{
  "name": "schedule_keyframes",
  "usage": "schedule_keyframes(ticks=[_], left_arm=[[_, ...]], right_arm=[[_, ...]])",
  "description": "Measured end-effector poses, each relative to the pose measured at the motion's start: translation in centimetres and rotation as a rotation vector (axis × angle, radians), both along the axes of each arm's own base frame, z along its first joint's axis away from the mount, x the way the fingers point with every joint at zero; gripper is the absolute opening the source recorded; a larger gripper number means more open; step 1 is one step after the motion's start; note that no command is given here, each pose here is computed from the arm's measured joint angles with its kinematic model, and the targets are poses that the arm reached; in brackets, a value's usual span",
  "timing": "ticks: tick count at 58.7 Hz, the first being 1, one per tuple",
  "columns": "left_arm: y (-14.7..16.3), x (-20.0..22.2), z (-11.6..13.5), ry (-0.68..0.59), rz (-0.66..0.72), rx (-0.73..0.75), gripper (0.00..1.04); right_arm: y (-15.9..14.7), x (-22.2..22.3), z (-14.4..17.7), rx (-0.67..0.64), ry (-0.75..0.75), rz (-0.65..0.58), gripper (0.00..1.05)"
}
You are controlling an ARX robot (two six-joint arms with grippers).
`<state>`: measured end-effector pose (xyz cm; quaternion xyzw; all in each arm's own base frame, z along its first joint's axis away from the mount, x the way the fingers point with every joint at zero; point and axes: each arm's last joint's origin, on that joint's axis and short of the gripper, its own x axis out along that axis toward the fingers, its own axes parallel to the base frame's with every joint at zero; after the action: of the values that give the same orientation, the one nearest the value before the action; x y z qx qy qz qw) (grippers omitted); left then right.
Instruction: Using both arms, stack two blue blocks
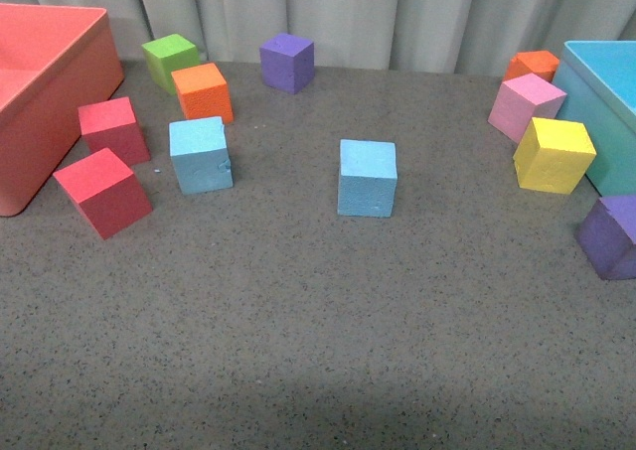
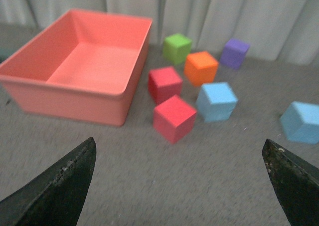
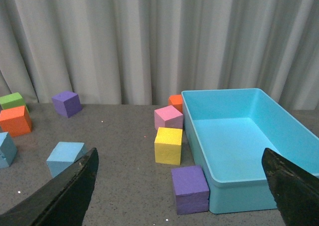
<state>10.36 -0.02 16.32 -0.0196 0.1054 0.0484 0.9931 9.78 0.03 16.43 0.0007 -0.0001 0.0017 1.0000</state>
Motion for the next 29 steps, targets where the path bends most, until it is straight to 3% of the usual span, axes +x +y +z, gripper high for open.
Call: schedule_keyframes(ticks=[6, 16, 29], left_arm=[[-0.2, 2.1, 0.0, 0.046, 0.002, -0.033, 0.98], [-0.8, 9.8, 2.0, 0.043, -0.005, -0.093, 0.98], [-3.0, 19.5, -0.4, 0.257, -0.01, -0.127, 0.98]], right_arm=[[0.0, 0.0, 0.0, -0.001, 0.0, 0.0, 0.95], [0.0, 0.0, 0.0, -0.001, 0.0, 0.0, 0.95], [0.0, 0.0, 0.0, -0.001, 0.0, 0.0, 0.95]])
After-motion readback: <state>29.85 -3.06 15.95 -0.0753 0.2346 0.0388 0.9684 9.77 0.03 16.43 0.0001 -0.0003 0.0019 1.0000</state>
